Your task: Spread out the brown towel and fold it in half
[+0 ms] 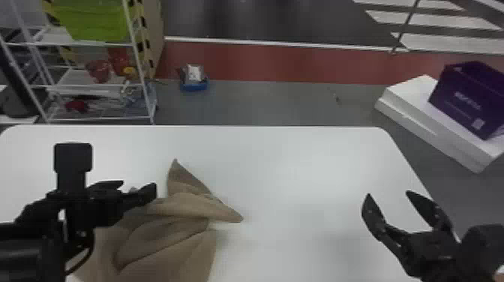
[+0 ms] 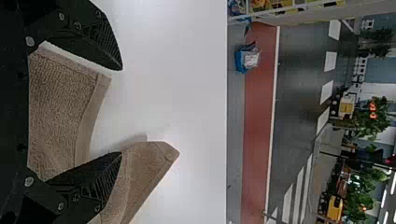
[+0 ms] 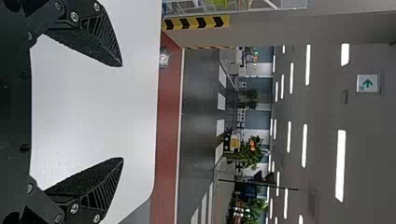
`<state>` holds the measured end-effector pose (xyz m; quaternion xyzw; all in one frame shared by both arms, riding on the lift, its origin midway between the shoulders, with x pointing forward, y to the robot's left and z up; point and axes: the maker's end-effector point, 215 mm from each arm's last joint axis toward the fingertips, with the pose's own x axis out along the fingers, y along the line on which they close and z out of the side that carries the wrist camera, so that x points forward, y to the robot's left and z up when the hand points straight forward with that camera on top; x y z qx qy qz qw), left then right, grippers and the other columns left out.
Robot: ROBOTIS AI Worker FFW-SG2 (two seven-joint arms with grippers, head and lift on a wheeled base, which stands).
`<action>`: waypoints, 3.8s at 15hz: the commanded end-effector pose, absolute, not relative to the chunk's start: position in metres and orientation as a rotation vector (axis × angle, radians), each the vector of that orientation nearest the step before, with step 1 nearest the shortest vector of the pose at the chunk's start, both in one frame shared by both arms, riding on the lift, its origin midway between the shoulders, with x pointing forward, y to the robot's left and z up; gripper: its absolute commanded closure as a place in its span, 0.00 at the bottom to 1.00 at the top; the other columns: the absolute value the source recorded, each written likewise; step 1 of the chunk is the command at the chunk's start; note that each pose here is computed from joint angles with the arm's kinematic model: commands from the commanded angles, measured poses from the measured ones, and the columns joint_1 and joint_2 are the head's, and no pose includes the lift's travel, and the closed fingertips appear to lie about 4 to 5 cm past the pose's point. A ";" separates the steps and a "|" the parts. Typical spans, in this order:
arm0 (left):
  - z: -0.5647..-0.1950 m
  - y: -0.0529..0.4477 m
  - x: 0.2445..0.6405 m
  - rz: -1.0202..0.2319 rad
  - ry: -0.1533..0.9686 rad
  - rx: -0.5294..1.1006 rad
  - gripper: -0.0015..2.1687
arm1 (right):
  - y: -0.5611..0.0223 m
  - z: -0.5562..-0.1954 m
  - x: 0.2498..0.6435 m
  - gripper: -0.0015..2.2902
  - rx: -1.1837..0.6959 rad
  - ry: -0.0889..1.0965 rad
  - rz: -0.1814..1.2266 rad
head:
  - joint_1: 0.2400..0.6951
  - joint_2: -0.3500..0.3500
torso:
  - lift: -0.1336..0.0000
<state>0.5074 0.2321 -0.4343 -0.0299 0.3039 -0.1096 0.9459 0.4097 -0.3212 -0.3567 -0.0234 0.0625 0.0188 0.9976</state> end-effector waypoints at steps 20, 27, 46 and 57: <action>-0.469 0.242 0.504 -0.219 0.711 -0.021 0.43 | -0.324 -0.361 0.419 0.08 -0.038 0.118 0.038 | 1.00 0.35 | 0.07; -0.443 0.258 0.498 -0.163 0.638 -0.020 0.62 | -0.323 -0.359 0.423 0.08 -0.031 0.110 0.042 | 1.00 0.37 | 0.07; -0.264 0.385 0.450 0.132 0.176 -0.082 0.62 | -0.268 -0.340 0.427 0.07 -0.023 0.015 0.268 | 1.00 0.64 | 0.07; -0.357 0.501 0.357 0.479 0.496 0.051 0.24 | -0.256 -0.340 0.431 0.07 -0.019 0.012 0.289 | 1.00 0.94 | 0.07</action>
